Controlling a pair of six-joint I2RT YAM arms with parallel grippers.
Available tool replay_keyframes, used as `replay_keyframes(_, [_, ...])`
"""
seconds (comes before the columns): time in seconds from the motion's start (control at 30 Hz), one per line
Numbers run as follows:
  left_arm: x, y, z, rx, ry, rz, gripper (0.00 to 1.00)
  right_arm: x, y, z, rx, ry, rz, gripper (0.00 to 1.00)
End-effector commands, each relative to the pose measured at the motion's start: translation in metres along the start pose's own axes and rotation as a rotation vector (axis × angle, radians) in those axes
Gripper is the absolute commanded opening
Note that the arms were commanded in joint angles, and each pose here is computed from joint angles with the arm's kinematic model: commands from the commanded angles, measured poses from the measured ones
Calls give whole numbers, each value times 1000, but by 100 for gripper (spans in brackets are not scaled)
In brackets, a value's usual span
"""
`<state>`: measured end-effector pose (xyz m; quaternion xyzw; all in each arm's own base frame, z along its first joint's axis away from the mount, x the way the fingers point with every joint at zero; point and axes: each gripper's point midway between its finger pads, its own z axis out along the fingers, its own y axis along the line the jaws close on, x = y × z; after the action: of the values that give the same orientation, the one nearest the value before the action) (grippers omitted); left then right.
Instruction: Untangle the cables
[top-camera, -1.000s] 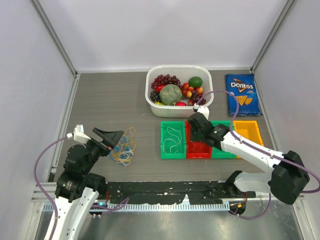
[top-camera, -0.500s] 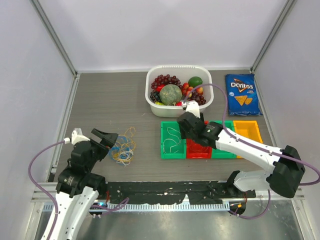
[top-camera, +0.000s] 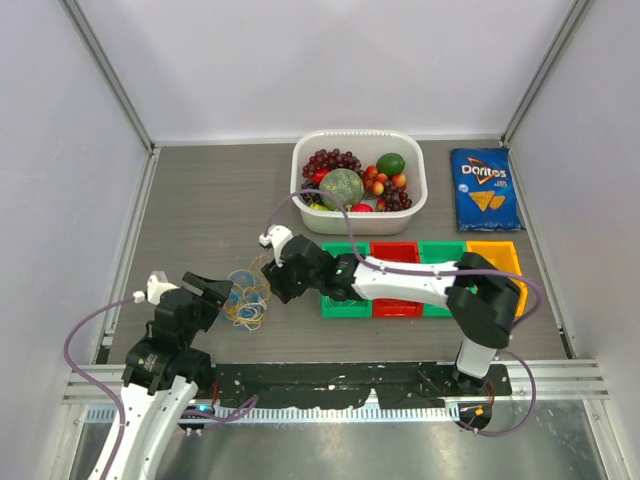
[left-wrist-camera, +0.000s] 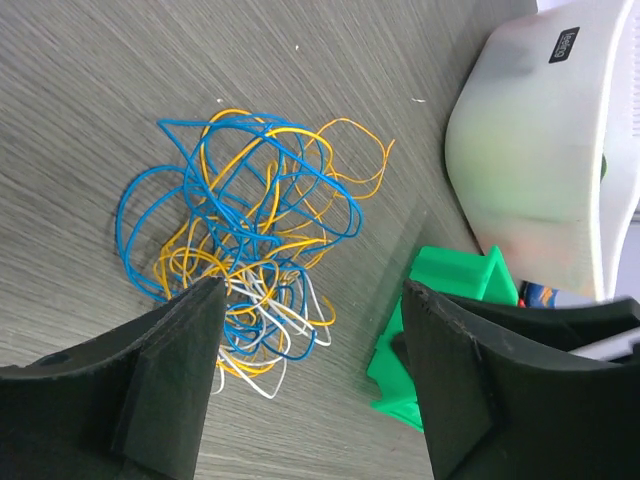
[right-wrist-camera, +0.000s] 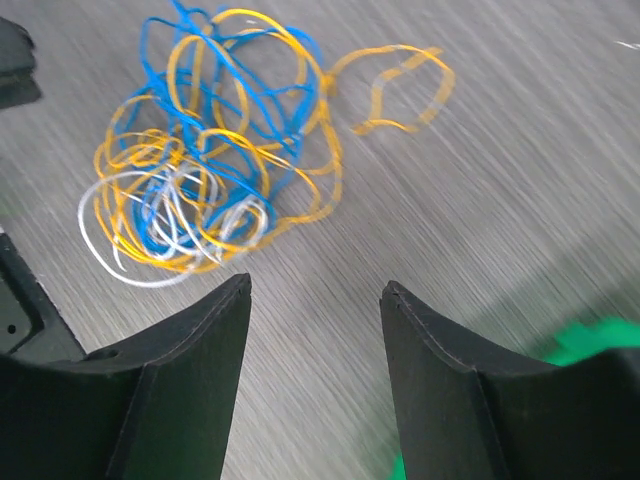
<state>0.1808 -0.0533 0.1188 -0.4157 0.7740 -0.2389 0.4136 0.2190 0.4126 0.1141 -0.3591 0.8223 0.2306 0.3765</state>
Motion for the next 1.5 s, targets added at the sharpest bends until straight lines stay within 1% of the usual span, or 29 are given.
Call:
replay_keyframes(0.0, [1,-3,2,30,-6,-96,70,-66,37,19,-255,-185,-42,59])
replay_keyframes(0.1, [12,-3,6,46,38,-146,61,-73,44,32,-334,-202,-30,59])
replay_keyframes(0.17, [17,-6,10,72,58,-169,58,-80,45,42,-333,-201,-51,58])
replay_keyframes(0.3, [24,-5,19,61,83,-180,57,-78,40,66,-308,-172,-70,55])
replay_keyframes(0.33, [25,-5,21,54,88,-179,57,-71,37,74,-297,-148,-82,53])
replay_keyframes(0.37, [26,-5,22,44,94,-177,57,-76,38,77,-285,-151,-86,53])
replay_keyframes(0.4, [27,-5,23,36,100,-174,57,-69,36,82,-280,-125,-91,51])
replay_keyframes(0.5, [27,-4,26,10,105,-153,57,-70,39,84,-295,-126,-96,47])
replay_keyframes(0.57, [25,-2,28,-11,94,-141,56,-68,41,87,-308,-119,-92,43])
replay_keyframes(0.67, [24,3,33,-38,82,-136,52,-65,45,88,-323,-114,-88,42])
replay_keyframes(0.8, [20,5,39,-50,57,-130,52,-61,52,89,-357,-97,-79,40])
replay_keyframes(0.87, [20,5,41,-54,53,-122,51,-58,51,86,-346,-94,-88,40])
replay_keyframes(0.97, [19,9,45,-70,43,-106,51,-69,49,75,-331,-120,-70,47])
replay_keyframes(1.03, [22,15,49,-91,46,-97,51,-74,50,68,-326,-127,-61,49])
replay_keyframes(1.13, [27,23,53,-125,59,-88,46,-75,53,60,-349,-135,-51,50])
replay_keyframes(1.17, [28,27,55,-133,59,-89,44,-72,59,58,-384,-128,-53,50])
replay_keyframes(1.23, [31,34,58,-152,60,-88,42,-67,64,61,-416,-119,-45,50])
replay_keyframes(1.33, [33,43,60,-183,58,-87,38,-58,63,74,-411,-94,-43,50])
replay_keyframes(1.47, [34,49,61,-197,55,-89,36,-56,61,83,-403,-93,-56,50])
